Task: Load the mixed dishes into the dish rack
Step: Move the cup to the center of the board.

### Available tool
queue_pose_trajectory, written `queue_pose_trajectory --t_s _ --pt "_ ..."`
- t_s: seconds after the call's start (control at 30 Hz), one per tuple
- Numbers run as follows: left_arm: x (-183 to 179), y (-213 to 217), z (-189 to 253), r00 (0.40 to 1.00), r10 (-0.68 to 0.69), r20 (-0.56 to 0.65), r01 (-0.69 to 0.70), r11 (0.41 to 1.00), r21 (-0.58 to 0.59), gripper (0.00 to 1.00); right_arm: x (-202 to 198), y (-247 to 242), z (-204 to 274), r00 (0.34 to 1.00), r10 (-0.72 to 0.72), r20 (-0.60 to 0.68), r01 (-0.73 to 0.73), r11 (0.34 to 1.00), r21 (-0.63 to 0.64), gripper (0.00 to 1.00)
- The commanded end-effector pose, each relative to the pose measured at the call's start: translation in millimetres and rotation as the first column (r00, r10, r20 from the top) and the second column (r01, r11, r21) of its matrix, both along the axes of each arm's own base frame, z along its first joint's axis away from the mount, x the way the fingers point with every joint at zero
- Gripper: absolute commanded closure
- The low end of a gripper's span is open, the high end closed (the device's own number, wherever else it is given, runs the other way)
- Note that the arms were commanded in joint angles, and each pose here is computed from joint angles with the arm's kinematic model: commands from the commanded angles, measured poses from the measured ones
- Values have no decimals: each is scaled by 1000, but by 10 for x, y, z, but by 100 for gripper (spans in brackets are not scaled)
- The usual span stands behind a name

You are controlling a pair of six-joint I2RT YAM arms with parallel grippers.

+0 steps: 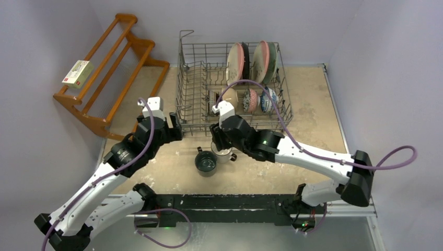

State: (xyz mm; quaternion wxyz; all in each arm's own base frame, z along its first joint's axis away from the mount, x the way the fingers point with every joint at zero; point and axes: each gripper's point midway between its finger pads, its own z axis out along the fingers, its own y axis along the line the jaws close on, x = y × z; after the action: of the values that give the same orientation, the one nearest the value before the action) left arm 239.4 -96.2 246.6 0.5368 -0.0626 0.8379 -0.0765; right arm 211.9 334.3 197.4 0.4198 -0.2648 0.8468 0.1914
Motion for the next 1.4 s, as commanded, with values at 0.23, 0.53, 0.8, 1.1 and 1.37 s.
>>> queue_pose_trajectory --t_s 0.23,0.53,0.8,1.1,1.37 --pt "-567 -484 -659 910 -221 -351 144 962 -233 24 271 -446 189 959 -257 118 253 966 49 44" --pt "-771 -641 -1141 785 -288 -548 193 955 -226 26 279 -517 64 950 -293 107 290 956 43 44" --pt "-737 -875 -1308 730 -353 -586 228 933 -279 28 160 -642 37 951 -298 77 291 952 92 44" --pt "-785 -949 -1673 669 -342 -660 213 939 -271 43 88 -784 50 948 -310 73 301 946 121 44" --pt "-759 -982 -1813 650 -319 -690 222 948 -230 61 67 -815 -73 948 -312 65 304 946 111 44"
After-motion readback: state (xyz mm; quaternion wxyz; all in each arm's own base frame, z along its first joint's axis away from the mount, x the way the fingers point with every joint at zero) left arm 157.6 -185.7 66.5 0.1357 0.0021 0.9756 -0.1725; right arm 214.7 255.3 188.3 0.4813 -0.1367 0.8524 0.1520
